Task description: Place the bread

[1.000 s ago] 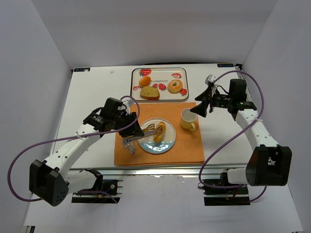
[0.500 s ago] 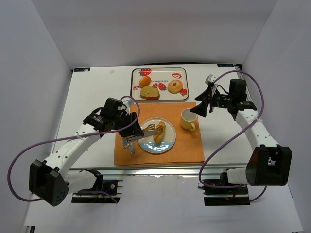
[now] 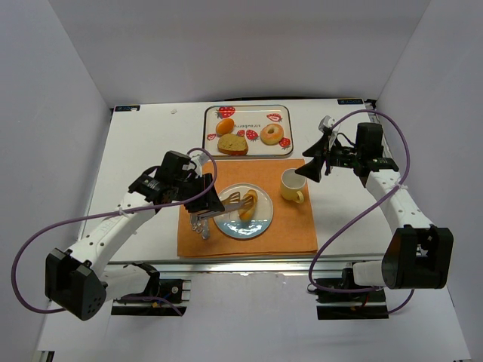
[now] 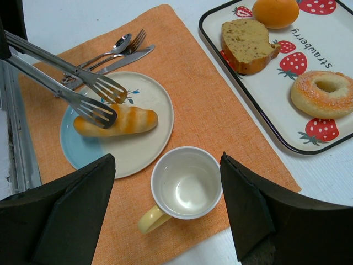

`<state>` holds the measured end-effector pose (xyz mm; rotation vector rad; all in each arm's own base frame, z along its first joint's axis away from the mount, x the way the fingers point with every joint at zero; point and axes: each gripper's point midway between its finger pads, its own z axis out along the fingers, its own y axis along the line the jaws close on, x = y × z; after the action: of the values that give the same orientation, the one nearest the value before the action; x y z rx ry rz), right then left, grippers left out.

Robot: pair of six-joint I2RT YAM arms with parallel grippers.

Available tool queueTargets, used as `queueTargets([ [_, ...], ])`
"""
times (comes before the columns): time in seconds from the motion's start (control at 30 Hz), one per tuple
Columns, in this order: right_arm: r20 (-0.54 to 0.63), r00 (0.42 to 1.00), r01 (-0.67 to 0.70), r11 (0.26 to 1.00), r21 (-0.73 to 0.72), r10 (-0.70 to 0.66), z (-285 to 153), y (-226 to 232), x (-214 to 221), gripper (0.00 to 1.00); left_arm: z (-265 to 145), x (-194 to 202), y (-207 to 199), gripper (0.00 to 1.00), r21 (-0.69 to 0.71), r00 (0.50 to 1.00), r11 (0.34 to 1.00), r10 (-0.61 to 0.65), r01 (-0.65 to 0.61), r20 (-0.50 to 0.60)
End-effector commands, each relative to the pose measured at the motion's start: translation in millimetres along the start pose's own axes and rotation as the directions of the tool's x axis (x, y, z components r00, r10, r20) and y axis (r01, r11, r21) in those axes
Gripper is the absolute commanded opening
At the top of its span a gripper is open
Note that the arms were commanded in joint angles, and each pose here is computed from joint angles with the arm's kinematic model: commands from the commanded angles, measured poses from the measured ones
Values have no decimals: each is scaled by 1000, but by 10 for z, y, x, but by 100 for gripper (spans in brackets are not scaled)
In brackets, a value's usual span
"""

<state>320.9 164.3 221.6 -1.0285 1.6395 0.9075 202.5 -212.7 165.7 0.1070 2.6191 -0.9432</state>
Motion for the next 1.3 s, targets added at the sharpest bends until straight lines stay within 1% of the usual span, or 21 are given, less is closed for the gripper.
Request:
queueTargets([
  [0.0, 32, 999, 39, 999, -10, -39, -28, 3, -157, 81, -112, -105, -192, 56, 55, 998, 997, 45, -46, 35],
  [0.5, 35, 999, 39, 999, -11, -38, -25, 5, -158, 81, -131, -119, -198, 58, 49, 998, 997, 51, -53, 35],
  [0.67, 35, 999, 39, 999, -13, -38, -25, 8, -159, 81, -200, -195, -252, 57, 47, 996, 997, 63, -66, 62],
  [0.73, 35, 999, 37, 999, -13, -37, -24, 9, -154, 81, -259, -276, -297, 57, 41, 993, 996, 75, -79, 91],
  [0.87, 33, 999, 36, 999, -12, -35, -26, 12, -146, 81, -367, -377, -335, 56, 14, 988, 995, 100, -102, 118],
  [1.0, 33, 999, 39, 999, -14, -39, -28, 15, -153, 81, -521, -526, -184, 54, -82, 979, 989, 134, -122, 152],
  [1.03, 32, 999, 38, 999, -15, -38, -27, 14, -150, 81, -589, -622, -33, 53, -139, 974, 983, 140, -116, 178],
  [1.1, 31, 999, 40, 999, -13, -39, -30, 15, -149, 81, -697, -695, 149, 50, -198, 973, 976, 131, -92, 192],
  [1.13, 31, 999, 41, 999, -13, -41, -32, 18, -151, 81, -789, -783, 352, 49, -246, 968, 967, 126, -72, 215],
  [1.2, 30, 999, 40, 999, -15, -40, -32, 23, -148, 81, -883, -886, 626, 46, -353, 958, 935, 138, -43, 250],
  [1.23, 31, 999, 40, 999, -17, -40, -32, 25, -149, 81, -946, -989, 803, 46, -438, 944, 898, 178, -41, 277],
  [1.27, 33, 999, 43, 999, -17, -42, -36, 32, -162, 81, -958, -1030, 911, 45, -472, 940, 881, 184, -28, 287],
])
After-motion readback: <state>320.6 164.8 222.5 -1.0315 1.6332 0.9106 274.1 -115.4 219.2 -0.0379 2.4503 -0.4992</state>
